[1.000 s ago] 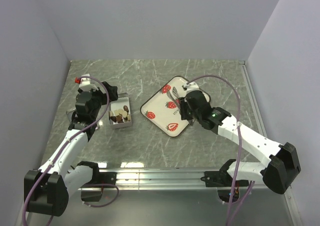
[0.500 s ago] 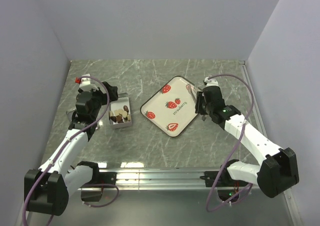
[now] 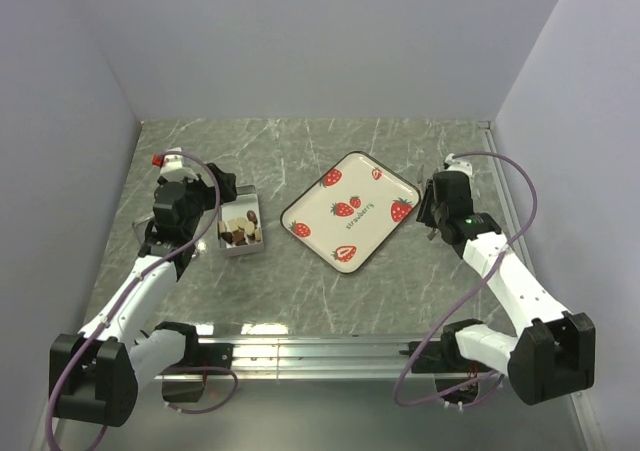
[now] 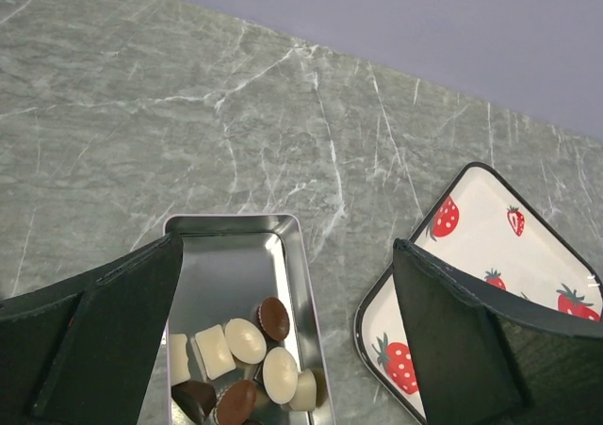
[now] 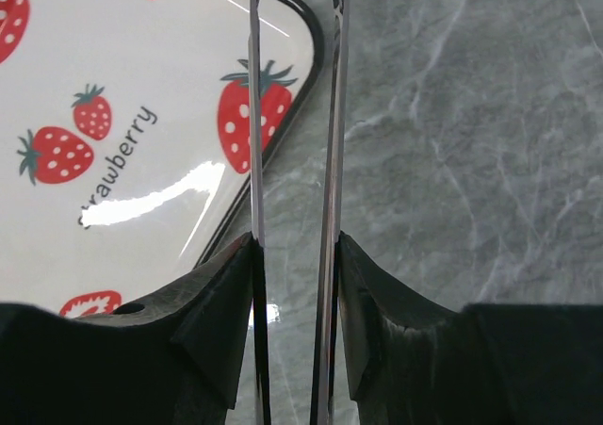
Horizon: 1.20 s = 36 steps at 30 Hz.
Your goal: Pack the chocolate
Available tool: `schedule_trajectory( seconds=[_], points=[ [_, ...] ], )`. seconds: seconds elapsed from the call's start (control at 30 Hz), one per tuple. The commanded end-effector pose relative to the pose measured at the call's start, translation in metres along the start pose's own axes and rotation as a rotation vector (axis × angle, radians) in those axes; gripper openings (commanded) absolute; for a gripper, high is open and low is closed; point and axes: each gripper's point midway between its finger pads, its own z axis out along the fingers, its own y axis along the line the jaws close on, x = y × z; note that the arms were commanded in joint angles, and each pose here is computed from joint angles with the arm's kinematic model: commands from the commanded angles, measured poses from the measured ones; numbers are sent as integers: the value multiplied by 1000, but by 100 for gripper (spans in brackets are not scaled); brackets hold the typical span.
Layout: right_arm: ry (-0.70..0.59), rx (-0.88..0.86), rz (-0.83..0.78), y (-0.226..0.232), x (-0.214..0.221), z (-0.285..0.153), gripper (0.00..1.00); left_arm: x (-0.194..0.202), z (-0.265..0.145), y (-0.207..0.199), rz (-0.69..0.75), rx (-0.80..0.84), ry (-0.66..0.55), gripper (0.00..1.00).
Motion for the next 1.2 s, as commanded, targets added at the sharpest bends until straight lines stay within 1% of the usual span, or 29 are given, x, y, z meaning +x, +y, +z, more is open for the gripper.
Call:
schedule_trajectory(
  seconds=[0.0, 0.07, 0.2, 0.3, 0.53, 0.63, 0.77, 0.9, 1.17],
  points=[
    [12, 38, 22, -12, 0, 8, 46, -25, 3, -13, 1, 34, -56, 99],
    [37, 59, 22, -16, 4, 13, 46, -26, 3, -13, 0, 34, -60, 99],
    [89, 163, 22, -35, 13, 27, 46, -27, 1, -14, -1, 35, -64, 99],
    [113, 193, 19, -39, 17, 31, 46, -26, 2, -14, 0, 35, -63, 99],
    [135, 196, 23, -43, 22, 37, 46, -26, 2, -14, -1, 37, -58, 99],
    [170, 197, 19, -43, 27, 46, 46, -26, 2, -14, -1, 38, -60, 99],
    [229, 246, 2, -50, 38, 58, 46, -26, 1, -14, 0, 38, -61, 100],
    [247, 278, -4, -56, 41, 61, 46, -26, 1, -14, -1, 38, -60, 99],
    [274, 282, -8, -56, 43, 75, 47, -26, 1, -14, 0, 37, -60, 100]
  ],
)
